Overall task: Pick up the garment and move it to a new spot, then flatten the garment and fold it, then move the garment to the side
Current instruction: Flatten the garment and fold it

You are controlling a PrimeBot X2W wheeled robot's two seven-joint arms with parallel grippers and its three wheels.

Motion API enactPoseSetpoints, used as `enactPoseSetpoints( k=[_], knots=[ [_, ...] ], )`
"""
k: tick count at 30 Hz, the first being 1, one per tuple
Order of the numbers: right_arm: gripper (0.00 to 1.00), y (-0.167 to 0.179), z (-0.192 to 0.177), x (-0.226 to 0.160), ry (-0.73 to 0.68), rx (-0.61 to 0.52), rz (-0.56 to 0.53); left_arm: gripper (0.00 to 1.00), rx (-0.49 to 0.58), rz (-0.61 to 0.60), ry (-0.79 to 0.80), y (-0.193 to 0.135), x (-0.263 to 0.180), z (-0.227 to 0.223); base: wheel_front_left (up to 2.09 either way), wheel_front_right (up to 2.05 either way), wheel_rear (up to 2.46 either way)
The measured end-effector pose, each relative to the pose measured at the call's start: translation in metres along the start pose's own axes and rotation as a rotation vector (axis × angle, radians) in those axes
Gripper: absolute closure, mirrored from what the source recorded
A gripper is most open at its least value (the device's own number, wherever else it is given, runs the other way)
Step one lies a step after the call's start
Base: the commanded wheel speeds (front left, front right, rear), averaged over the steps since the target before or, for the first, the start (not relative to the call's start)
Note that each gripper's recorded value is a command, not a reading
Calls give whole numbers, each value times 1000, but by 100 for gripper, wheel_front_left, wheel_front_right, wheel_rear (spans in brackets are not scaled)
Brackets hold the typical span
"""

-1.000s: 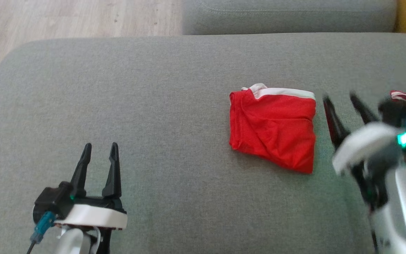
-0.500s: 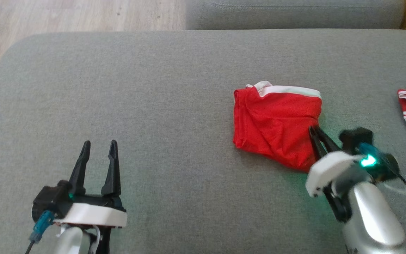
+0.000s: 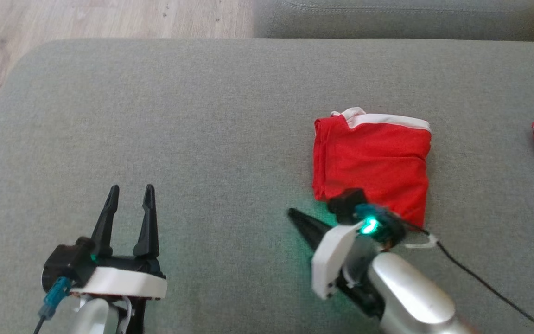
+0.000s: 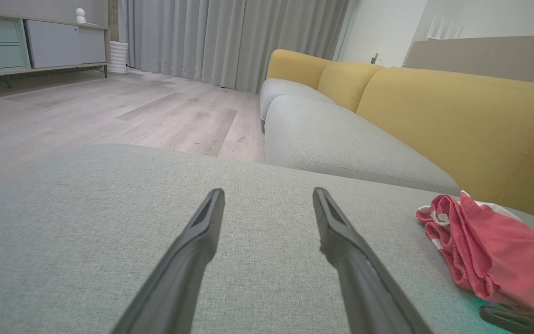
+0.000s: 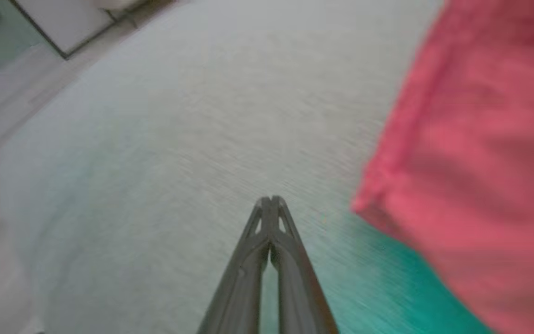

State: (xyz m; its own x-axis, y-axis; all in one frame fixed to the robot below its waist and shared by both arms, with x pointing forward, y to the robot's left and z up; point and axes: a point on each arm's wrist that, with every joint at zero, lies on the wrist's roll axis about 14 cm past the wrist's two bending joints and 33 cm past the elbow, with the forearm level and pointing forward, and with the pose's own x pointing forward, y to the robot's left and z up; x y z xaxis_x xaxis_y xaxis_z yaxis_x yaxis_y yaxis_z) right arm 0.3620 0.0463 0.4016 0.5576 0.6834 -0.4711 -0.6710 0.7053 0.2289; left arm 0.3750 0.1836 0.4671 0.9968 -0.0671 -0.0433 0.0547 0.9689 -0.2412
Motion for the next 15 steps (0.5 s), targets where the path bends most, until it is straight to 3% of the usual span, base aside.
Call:
enactPoseSetpoints(
  k=[5,6,7,11,15],
  knots=[
    [100,26,31,-4,-117,51,81,0,-1,-11,-8,-4,2,3,0,0,0],
    [82,26,31,-4,-117,51,81,0,-1,-11,-8,-4,2,3,0,0,0],
    [0,21,43,-8,-171,62,67,0,0,-12,-13,-4,2,4,0,0,0],
    [0,-29,100,-39,-434,81,-83,0,-2,-10,-31,-4,1,10,0,0,0],
    [0,-91,98,-90,-526,94,-311,0,-2,-6,-22,-5,-5,6,0,0,0]
  ],
)
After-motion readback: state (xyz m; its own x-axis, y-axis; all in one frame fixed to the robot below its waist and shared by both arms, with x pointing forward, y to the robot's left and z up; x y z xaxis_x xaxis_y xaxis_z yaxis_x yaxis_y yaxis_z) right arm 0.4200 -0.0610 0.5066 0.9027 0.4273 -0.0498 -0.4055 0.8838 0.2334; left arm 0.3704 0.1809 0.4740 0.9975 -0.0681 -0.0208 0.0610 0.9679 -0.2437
